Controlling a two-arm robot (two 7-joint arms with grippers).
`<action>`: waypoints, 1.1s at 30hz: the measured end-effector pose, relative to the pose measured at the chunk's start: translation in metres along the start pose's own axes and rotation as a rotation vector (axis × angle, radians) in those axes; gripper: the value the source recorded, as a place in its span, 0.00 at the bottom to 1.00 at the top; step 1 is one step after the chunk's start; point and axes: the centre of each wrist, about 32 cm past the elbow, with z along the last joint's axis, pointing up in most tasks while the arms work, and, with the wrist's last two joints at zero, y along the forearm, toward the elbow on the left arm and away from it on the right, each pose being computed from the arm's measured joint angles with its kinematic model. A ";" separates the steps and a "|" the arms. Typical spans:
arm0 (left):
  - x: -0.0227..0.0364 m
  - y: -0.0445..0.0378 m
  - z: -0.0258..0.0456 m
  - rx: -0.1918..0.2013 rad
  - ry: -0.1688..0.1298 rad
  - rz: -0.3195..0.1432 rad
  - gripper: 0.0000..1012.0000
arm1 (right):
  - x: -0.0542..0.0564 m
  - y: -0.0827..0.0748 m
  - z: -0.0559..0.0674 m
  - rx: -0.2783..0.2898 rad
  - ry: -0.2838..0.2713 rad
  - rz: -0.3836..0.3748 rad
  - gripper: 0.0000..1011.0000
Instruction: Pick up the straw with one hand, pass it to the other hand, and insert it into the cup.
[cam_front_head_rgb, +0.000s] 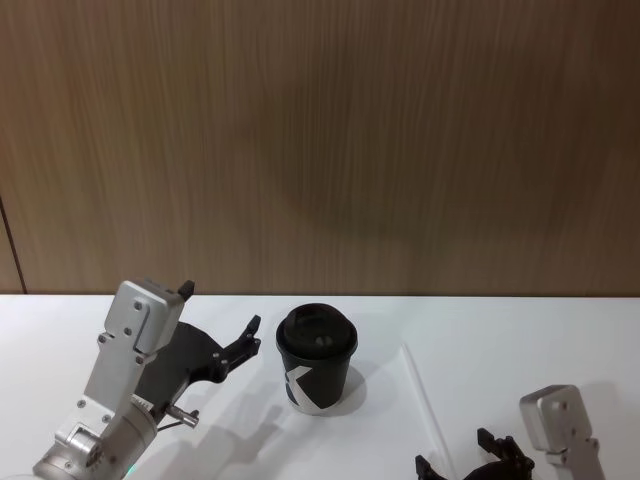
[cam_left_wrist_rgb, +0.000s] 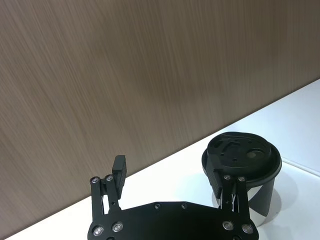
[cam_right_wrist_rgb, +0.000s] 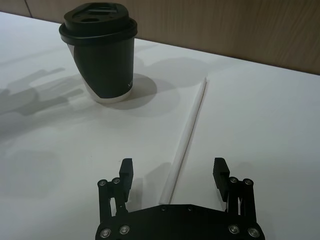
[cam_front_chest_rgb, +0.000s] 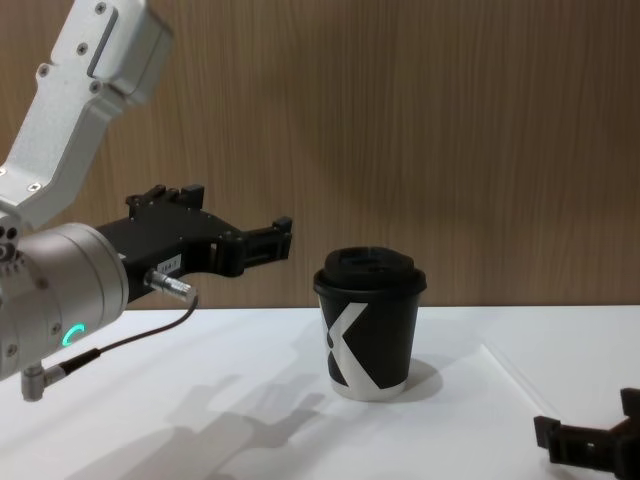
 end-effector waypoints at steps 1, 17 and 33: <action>0.0000 0.0000 0.0000 0.000 0.000 0.000 0.99 | 0.000 0.000 0.000 -0.003 0.002 -0.001 0.99; 0.0000 0.0000 0.0000 0.000 0.000 0.000 0.99 | -0.008 0.003 0.003 -0.061 0.088 -0.026 0.99; 0.0000 0.0000 0.0000 0.000 0.000 0.000 0.99 | -0.011 0.004 0.006 -0.091 0.126 -0.027 0.90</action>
